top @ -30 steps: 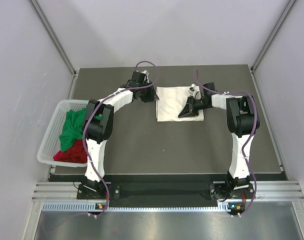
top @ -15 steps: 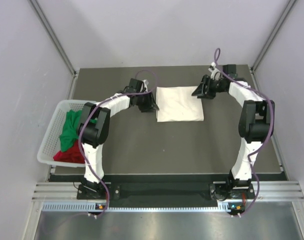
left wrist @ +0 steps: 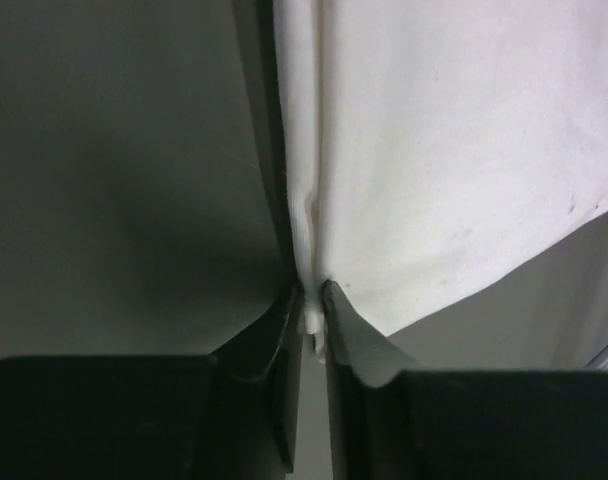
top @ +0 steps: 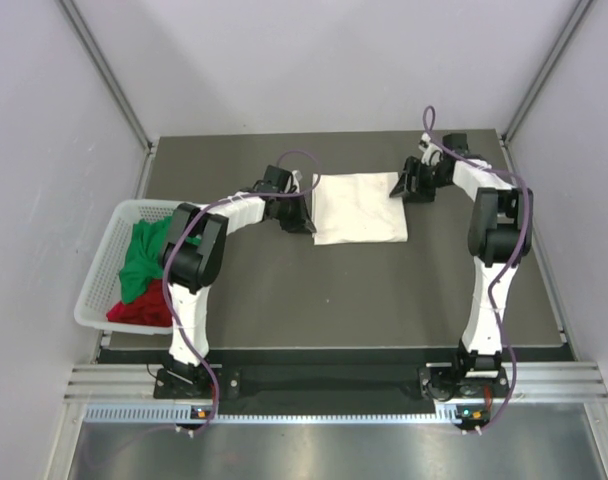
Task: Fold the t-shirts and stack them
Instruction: Neatly place the folded tshirt to the corner
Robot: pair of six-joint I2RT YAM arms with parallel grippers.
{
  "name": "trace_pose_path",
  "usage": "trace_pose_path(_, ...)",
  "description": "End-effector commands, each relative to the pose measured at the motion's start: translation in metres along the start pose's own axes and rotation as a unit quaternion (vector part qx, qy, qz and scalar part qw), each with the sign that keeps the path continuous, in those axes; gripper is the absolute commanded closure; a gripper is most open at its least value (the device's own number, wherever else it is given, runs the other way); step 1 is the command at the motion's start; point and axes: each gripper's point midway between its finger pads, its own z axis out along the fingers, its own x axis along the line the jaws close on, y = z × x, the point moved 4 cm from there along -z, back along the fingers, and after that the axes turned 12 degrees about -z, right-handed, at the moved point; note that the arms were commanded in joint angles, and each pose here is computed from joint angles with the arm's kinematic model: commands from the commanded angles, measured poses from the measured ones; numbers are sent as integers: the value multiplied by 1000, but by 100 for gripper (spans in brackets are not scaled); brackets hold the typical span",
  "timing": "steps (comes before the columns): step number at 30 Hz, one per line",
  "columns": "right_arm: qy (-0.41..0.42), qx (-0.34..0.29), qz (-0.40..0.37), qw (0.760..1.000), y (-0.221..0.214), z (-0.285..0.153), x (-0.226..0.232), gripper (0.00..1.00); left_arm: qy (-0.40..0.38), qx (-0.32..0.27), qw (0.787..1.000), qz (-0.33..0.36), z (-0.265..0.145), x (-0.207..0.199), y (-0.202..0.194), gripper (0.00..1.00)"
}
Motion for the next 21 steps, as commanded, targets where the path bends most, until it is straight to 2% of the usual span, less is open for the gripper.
trace_pose_path(1,-10,-18,-30,999,16,2,-11,39,4,-9,1000,14,2,4,1,88)
trace_pose_path(4,-6,-22,-29,999,18,8,-15,46,7,-10,1000,14,1,5,1,100)
trace_pose_path(8,-21,-21,-25,999,17,13,-23,48,18,-9,1000,9,-2,7,-1,100)
trace_pose_path(10,-17,-22,-26,999,16,15,-24,50,24,-12,1000,0,-7,5,1,86)
trace_pose_path(13,-8,-21,-27,999,17,18,-24,57,32,-19,999,-11,-15,2,2,75)
trace_pose_path(14,-9,-22,-30,999,19,18,-24,59,32,-26,999,-10,-22,-3,5,67)
trace_pose_path(17,-14,-20,-35,999,19,19,-27,68,66,-49,997,-9,-43,-9,15,62)
trace_pose_path(21,-23,-27,-46,998,26,18,-30,91,73,-76,994,6,-75,-27,24,62)
